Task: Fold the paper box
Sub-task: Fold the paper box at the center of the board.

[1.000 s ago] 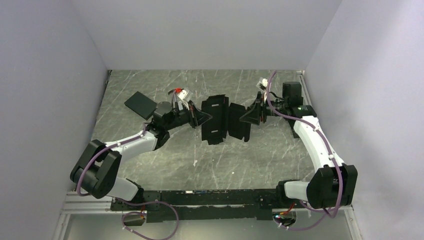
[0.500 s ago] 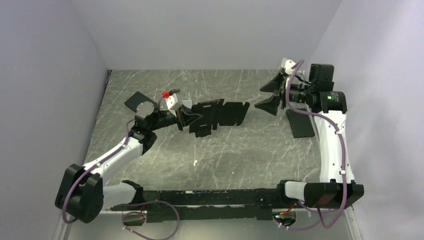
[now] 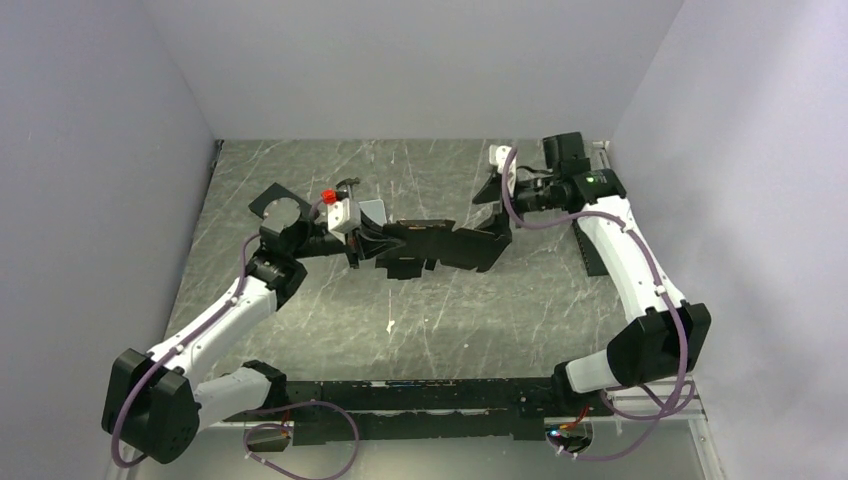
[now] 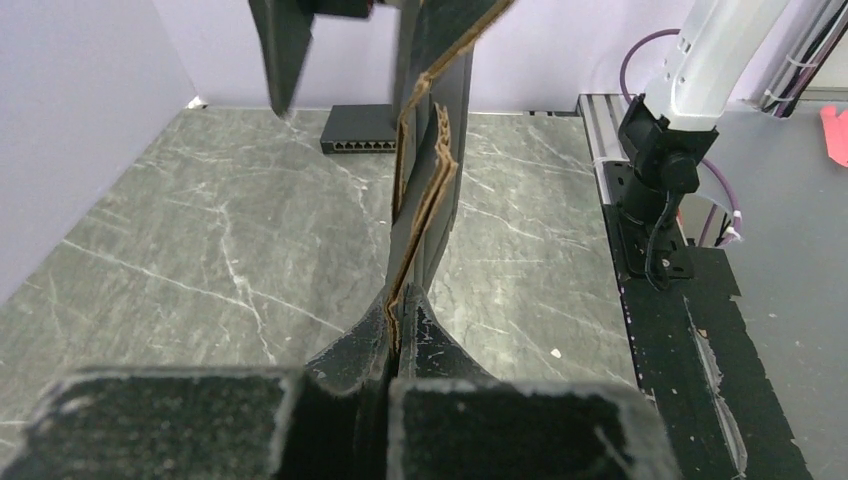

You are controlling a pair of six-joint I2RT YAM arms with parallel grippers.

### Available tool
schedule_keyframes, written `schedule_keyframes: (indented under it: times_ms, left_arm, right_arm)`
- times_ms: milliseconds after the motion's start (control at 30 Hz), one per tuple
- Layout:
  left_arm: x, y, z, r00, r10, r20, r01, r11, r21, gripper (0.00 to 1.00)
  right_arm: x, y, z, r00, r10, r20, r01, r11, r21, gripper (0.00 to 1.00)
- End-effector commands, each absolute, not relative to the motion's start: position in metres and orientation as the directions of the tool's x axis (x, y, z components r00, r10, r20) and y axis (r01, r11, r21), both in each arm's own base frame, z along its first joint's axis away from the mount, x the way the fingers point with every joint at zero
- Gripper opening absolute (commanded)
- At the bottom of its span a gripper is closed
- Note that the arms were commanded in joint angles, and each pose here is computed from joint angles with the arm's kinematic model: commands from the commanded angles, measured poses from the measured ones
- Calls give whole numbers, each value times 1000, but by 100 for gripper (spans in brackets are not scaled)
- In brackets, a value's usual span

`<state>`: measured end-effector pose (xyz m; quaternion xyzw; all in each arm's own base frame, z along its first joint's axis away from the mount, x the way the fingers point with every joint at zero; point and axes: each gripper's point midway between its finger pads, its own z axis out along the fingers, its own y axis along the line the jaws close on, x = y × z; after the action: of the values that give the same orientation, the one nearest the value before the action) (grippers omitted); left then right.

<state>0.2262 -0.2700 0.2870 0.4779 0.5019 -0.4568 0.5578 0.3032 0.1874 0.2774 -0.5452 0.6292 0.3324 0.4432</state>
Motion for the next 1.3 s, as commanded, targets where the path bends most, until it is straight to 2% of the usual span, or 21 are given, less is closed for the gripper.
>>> schedule_keyframes:
  times_ms: [0, 333, 667, 900, 1133, 1267]
  left_arm:
    - [225, -274, 305, 111, -91, -990, 989, 107, 101, 0]
    - [238, -282, 304, 45, -170, -984, 992, 125, 23, 0]
    - [234, -297, 302, 40, -173, -984, 993, 112, 20, 0]
    - [233, -306, 298, 26, -183, -983, 995, 103, 7, 0]
    - [238, -303, 296, 31, -184, -983, 989, 150, 3, 0]
    - [240, -303, 295, 27, -189, -982, 986, 166, -5, 0]
  right_arm:
    - [261, 207, 290, 121, -315, -941, -992, 2, -128, 77]
    - [225, 231, 300, 77, -220, -973, -992, -112, -53, 82]
    - [233, 243, 289, -8, -210, -978, -995, -91, 27, 77]
    - [229, 247, 292, -46, -179, -983, -990, -123, 68, 75]
    - [219, 244, 292, -38, -182, -982, -989, -135, 63, 84]
    - [219, 245, 289, -70, -175, -982, -987, -132, 94, 85]
